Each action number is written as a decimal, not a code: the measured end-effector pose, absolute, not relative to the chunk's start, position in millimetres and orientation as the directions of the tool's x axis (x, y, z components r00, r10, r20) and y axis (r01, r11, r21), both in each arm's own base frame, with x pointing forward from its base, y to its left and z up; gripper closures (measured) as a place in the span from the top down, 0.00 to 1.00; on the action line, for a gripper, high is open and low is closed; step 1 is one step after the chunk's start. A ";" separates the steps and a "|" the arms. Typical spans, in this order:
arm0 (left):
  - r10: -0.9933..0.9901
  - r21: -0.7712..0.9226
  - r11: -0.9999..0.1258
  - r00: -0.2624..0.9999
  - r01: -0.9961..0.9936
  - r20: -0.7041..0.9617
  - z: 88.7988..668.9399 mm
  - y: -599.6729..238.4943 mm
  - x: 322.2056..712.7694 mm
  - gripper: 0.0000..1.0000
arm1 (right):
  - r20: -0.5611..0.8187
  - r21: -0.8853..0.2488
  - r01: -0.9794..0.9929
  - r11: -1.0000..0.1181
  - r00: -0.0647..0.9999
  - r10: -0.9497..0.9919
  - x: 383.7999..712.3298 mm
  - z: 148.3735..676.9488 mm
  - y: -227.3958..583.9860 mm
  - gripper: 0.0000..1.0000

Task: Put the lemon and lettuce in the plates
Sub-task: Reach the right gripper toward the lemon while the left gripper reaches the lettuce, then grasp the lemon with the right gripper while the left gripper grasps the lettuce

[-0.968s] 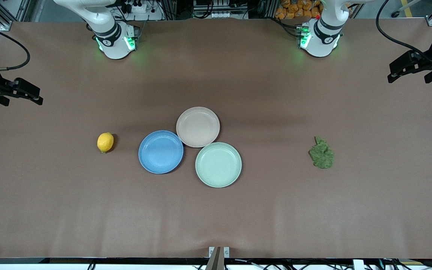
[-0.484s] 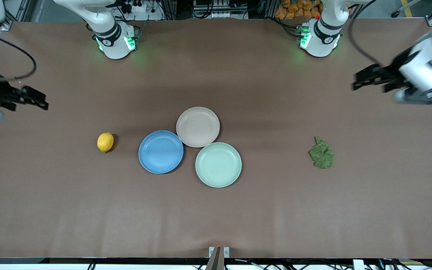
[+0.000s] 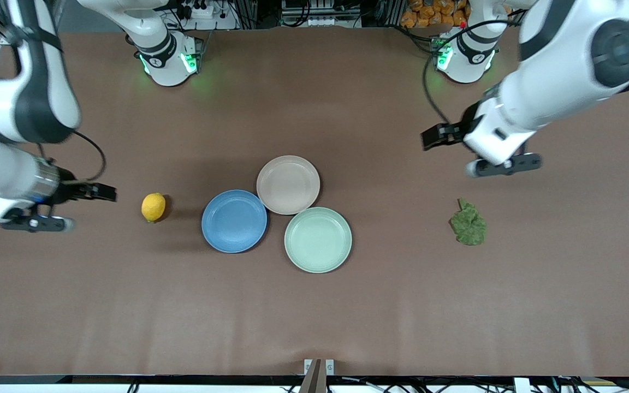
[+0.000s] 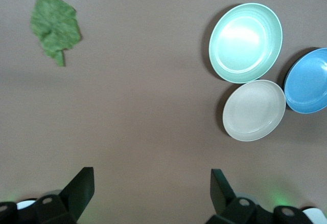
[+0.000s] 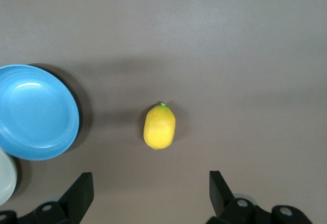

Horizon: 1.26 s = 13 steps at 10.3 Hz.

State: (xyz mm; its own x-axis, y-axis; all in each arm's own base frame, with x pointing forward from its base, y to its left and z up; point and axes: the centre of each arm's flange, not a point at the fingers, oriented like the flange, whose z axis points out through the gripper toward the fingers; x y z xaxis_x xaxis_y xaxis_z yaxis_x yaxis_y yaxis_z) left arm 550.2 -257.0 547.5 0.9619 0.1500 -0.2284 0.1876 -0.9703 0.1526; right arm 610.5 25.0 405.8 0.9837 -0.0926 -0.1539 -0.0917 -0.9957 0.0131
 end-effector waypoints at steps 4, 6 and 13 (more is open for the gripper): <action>0.118 0.110 -0.983 0.965 0.147 -0.233 521.5 -237.7 563.3 1.00 | -0.210 0.043 -0.186 -0.982 0.959 -0.191 593.2 289.7 24.9 1.00; -0.020 0.083 -0.997 0.980 -0.004 -0.200 503.9 -176.9 583.1 1.00 | -0.242 0.026 -0.219 -0.975 0.945 -0.219 593.8 253.6 12.5 1.00; -0.159 -0.037 -0.985 0.975 -0.166 -0.153 335.6 -118.7 598.6 1.00 | -0.311 0.013 -0.201 -0.980 0.930 -0.195 587.2 198.1 15.8 0.99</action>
State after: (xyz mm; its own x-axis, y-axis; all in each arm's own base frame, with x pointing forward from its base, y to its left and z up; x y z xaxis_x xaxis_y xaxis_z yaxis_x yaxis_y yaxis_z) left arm 598.6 -118.7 335.6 0.9754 -0.1586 -0.1528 -0.1661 -0.9854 -0.0372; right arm 587.2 15.8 198.1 0.9301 -0.1949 -0.3114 -0.2008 -0.9795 0.0134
